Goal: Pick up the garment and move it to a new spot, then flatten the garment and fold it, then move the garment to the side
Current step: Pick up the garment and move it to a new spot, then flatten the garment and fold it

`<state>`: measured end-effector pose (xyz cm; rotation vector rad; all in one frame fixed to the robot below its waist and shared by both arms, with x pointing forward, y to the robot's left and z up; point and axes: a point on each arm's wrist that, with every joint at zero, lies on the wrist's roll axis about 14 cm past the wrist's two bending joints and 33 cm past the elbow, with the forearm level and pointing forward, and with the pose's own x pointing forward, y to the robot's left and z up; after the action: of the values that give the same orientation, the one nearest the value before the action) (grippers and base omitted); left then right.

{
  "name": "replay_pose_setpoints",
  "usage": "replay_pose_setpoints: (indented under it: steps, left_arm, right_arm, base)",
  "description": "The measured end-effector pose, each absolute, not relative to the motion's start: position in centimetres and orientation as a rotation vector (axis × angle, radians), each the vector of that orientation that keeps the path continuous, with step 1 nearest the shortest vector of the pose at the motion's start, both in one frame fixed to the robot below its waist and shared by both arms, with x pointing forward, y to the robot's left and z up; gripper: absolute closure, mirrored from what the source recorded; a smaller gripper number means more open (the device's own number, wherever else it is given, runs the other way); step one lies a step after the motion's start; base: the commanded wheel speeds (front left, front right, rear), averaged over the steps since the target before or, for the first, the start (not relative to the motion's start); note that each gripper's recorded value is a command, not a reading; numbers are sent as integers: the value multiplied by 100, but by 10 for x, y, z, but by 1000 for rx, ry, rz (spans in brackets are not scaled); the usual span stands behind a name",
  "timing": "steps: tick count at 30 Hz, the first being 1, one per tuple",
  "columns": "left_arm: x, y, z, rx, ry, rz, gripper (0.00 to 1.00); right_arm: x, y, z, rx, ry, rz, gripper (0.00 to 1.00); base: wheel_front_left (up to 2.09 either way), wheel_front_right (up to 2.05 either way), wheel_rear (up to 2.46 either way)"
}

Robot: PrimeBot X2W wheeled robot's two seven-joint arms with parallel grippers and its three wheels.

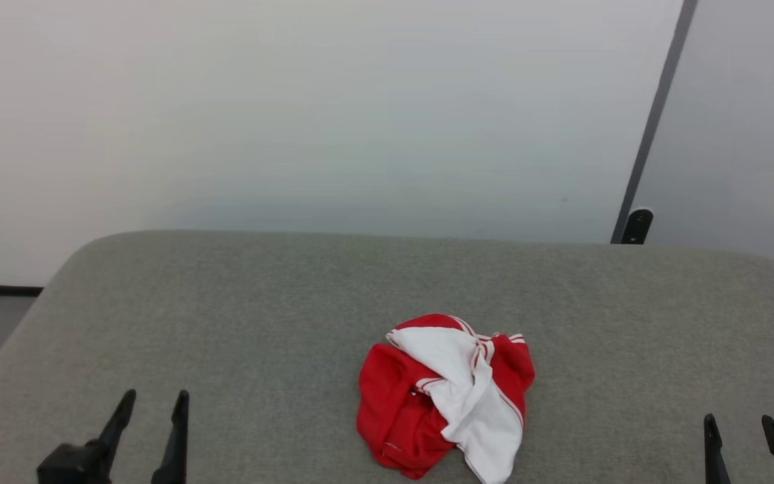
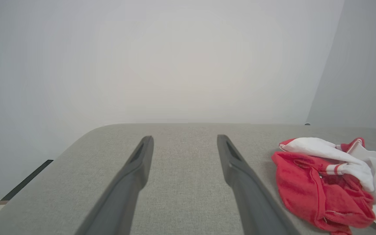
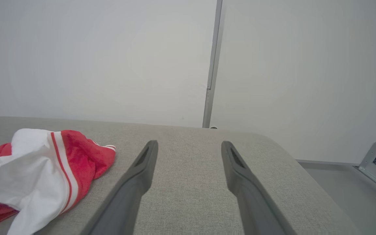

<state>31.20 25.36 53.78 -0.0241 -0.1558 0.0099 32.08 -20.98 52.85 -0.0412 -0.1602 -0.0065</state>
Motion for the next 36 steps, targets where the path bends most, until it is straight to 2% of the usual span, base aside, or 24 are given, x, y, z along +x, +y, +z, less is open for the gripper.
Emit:
replay_pose_setpoints:
  steps: [19, 29, 36]
  left_arm:
    - [314, 240, 525, -48, -139, -2, 0]
    - [346, 180, 526, -44, -130, -170, 0]
    - [376, 131, 516, -22, -29, -352, 0]
  right_arm:
    - [311, -225, 520, -44, -134, -57, 0]
    - [297, -261, 516, -59, -121, -172, 0]
    - [286, -276, 509, -43, -96, -233, 0]
  base:
    - [0, 0, 0]
    - [0, 0, 0]
    - [0, 0, 0]
